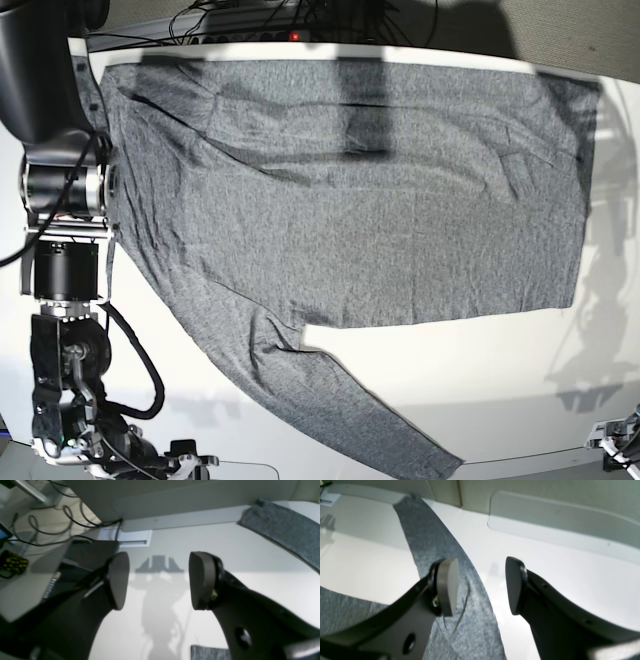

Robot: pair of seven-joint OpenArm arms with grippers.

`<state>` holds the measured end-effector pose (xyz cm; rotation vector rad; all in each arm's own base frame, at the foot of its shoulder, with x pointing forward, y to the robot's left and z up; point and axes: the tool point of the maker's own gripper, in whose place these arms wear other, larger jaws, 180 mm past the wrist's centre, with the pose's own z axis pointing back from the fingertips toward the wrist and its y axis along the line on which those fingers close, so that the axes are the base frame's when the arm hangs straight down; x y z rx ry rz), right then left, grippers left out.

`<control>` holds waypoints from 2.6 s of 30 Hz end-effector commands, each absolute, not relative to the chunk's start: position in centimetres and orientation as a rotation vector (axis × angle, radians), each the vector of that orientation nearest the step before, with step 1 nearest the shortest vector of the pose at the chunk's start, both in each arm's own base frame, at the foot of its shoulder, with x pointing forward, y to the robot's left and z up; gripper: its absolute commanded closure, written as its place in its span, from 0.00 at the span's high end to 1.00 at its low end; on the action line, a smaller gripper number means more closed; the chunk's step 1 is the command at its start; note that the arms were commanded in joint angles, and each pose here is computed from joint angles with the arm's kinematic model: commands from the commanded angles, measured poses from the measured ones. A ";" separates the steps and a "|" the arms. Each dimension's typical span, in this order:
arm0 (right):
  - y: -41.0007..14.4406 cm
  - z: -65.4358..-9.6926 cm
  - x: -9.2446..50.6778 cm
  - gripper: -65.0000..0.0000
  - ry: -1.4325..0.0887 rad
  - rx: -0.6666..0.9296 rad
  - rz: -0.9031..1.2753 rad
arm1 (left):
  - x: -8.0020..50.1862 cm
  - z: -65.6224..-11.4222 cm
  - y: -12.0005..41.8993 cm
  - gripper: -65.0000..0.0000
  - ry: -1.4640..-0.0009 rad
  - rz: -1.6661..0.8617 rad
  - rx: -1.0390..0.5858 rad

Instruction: Fold the T-shirt properly

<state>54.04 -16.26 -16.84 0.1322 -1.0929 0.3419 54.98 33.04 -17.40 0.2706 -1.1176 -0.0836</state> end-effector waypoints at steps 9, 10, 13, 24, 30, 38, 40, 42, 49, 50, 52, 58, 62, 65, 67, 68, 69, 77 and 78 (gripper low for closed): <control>-16.2 -15.4 54.3 0.47 -1.096 0.126 0.347 | 55.7 -19.6 32.4 0.56 -1.079 -0.104 0.200; -16.2 -15.4 54.2 0.47 -1.092 0.125 0.347 | 55.6 -20.6 32.6 0.56 -1.065 -0.097 0.191; -16.3 -15.6 54.1 0.47 -1.081 0.123 0.348 | 55.1 -23.5 33.3 0.56 -1.020 -0.074 0.165; -16.4 -16.7 53.6 0.47 -1.027 0.120 0.349 | 49.6 -33.9 35.1 0.56 -0.727 0.179 -0.016; -16.3 -17.1 53.4 0.47 -1.003 0.128 0.350 | 49.0 -35.5 34.8 0.56 -0.765 0.189 -0.068; -15.8 -17.6 53.0 0.47 -0.971 0.145 0.372 | 47.6 -38.8 32.2 0.56 -0.761 0.145 -0.118; -15.8 -17.7 52.9 0.47 -0.969 0.145 0.382 | 47.2 -39.7 31.6 0.56 -0.759 0.143 -0.124; -15.8 -17.9 52.8 0.47 -0.963 0.145 0.383 | 47.0 -40.3 31.0 0.56 -0.760 0.141 -0.131; -15.8 -18.0 52.7 0.47 -0.957 0.144 0.382 | 46.8 -40.7 30.6 0.56 -0.752 0.137 -0.139; -15.8 -18.0 52.7 0.47 -0.953 0.143 0.383 | 46.8 -40.7 30.2 0.56 -0.752 0.124 -0.154; -15.9 -18.1 52.7 0.47 -0.948 0.142 0.382 | 46.6 -41.0 29.5 0.56 -0.760 0.098 -0.187; -16.0 -18.4 52.5 0.47 -0.930 0.138 0.383 | 46.8 -40.1 31.8 0.56 -0.814 0.057 -0.096; -16.0 -18.4 52.5 0.47 -0.929 0.138 0.383 | 47.8 -38.1 32.8 0.56 -0.866 0.061 -0.091; -16.0 -18.4 52.4 0.47 -0.925 0.137 0.384 | 47.9 -37.8 33.0 0.56 -0.874 0.060 -0.088; -16.0 -18.5 52.4 0.47 -0.922 0.137 0.384 | 47.5 -38.5 33.0 0.56 -0.858 0.078 -0.081; -16.0 -18.5 52.4 0.47 -0.921 0.137 0.384 | 47.2 -38.9 33.0 0.56 -0.847 0.090 -0.083; -16.0 -18.5 52.4 0.47 -0.917 0.136 0.384 | 46.9 -39.4 32.8 0.56 -0.835 0.104 -0.092; -16.3 -19.2 51.9 0.47 -0.871 0.126 0.386 | 45.5 -40.9 32.8 0.56 -0.788 0.132 -0.111; -16.3 -19.3 51.8 0.47 -0.866 0.125 0.386 | 45.5 -40.9 32.6 0.56 -0.785 0.153 -0.129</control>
